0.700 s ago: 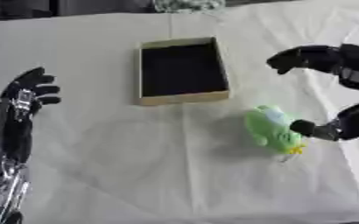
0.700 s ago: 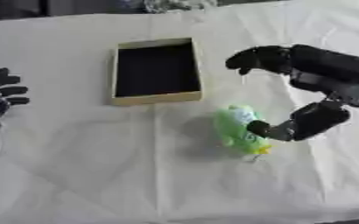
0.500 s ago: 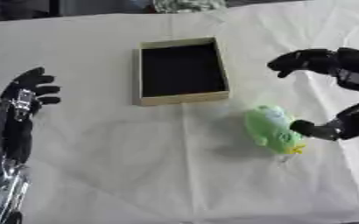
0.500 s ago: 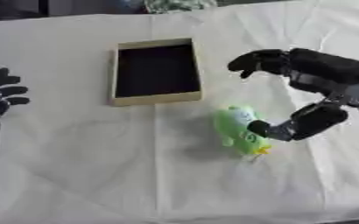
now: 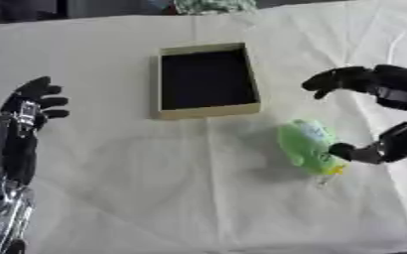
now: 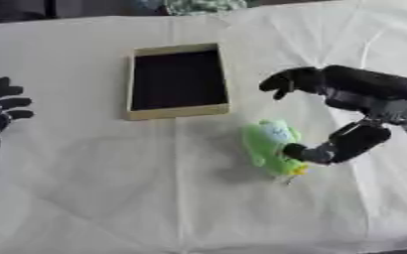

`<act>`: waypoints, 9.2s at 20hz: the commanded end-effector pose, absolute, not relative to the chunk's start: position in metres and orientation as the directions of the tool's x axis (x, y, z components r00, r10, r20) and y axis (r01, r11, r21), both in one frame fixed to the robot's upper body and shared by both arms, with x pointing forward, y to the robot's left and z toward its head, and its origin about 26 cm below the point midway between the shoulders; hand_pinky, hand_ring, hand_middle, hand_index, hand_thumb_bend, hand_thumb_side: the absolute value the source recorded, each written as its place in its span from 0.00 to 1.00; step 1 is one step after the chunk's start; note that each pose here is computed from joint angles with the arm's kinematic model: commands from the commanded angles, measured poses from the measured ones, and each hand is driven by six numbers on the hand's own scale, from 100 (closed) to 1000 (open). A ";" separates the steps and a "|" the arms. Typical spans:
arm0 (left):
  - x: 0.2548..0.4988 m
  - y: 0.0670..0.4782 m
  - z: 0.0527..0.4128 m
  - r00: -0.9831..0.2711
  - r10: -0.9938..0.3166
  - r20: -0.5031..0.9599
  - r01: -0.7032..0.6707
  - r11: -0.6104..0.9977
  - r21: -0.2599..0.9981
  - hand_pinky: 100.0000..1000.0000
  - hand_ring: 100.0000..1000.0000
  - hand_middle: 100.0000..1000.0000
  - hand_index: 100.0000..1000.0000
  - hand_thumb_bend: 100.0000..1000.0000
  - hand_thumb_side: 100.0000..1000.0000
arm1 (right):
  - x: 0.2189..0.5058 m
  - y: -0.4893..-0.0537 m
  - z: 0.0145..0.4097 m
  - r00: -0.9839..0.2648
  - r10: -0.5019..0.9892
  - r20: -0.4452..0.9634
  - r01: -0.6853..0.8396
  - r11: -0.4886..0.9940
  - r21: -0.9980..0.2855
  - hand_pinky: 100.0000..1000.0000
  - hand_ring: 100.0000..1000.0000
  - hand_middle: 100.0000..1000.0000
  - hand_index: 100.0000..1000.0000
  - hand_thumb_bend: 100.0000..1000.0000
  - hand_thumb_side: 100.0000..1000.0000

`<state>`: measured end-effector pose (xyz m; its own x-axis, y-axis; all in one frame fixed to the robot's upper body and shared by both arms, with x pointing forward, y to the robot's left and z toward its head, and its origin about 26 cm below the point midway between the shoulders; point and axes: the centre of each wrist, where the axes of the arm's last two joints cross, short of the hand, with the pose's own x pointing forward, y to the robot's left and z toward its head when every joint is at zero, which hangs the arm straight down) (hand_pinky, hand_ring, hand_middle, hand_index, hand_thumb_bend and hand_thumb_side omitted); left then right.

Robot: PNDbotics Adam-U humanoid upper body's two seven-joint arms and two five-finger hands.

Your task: Pick up objects on the table and place them in the box.

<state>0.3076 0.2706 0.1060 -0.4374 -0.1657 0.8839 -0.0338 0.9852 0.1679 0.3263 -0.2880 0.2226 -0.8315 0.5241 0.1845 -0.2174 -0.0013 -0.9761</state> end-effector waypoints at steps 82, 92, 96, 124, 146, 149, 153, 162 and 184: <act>0.306 0.275 0.110 -0.447 -0.182 0.876 -0.026 0.981 0.191 0.63 0.67 0.66 0.82 0.08 0.79 | 0.352 -0.308 0.206 -0.769 0.638 0.043 -0.016 0.048 -0.999 0.76 0.64 0.44 0.48 0.00 0.00; 0.306 0.274 0.110 -0.444 -0.182 0.877 -0.012 0.980 0.197 0.63 0.67 0.66 0.82 0.08 0.79 | 0.354 -0.285 0.276 -0.811 0.577 -0.099 0.132 0.016 -0.991 0.79 0.66 0.46 0.50 0.00 0.00; 0.306 0.272 0.109 -0.440 -0.179 0.880 0.001 0.980 0.199 0.63 0.67 0.66 0.82 0.08 0.79 | 0.367 -0.276 0.292 -0.816 0.566 -0.114 0.151 0.019 -0.988 0.79 0.66 0.46 0.51 0.00 0.00; 0.307 0.259 0.109 -0.445 -0.135 0.885 0.081 0.978 0.190 0.63 0.68 0.66 0.82 0.08 0.79 | 0.474 -0.205 0.254 -0.764 0.642 -0.066 0.075 -0.013 -0.997 0.80 0.68 0.54 0.61 0.00 0.00; 0.307 0.258 0.109 -0.443 -0.130 0.887 0.082 0.979 0.185 0.63 0.68 0.66 0.82 0.09 0.79 | 0.484 -0.200 0.219 -0.732 0.679 -0.055 0.033 -0.046 -0.998 0.87 0.82 0.89 0.97 0.31 0.33; 0.307 0.258 0.109 -0.443 -0.130 0.887 0.081 0.980 0.184 0.64 0.68 0.66 0.82 0.09 0.79 | 0.483 -0.198 0.222 -0.744 0.664 -0.075 0.036 -0.073 -0.997 0.90 0.86 0.94 0.99 0.35 0.36; 0.307 0.259 0.109 -0.443 -0.130 0.887 0.080 0.980 0.184 0.64 0.68 0.66 0.82 0.09 0.79 | 0.482 -0.196 0.227 -0.756 0.647 -0.096 0.042 -0.100 -0.994 0.91 0.87 0.96 0.99 0.37 0.37; 0.307 0.259 0.108 -0.442 -0.133 0.887 0.076 0.980 0.184 0.64 0.68 0.66 0.82 0.09 0.79 | 0.476 -0.196 0.246 -0.771 0.623 -0.134 0.090 -0.101 -0.991 0.92 0.88 0.97 1.00 0.37 0.37; 0.307 0.267 0.107 -0.438 -0.164 0.884 0.017 0.982 0.191 0.64 0.68 0.65 0.82 0.08 0.79 | 0.389 -0.260 0.284 -0.838 0.519 -0.168 0.310 0.199 -0.930 0.86 0.82 0.88 0.98 0.23 0.32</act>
<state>0.3072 0.2626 0.1012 -0.4215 -0.1439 0.8953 0.0343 0.9841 0.1743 0.3984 -0.2521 0.2608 -0.8470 0.5166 -0.1252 0.2503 0.1798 -0.9513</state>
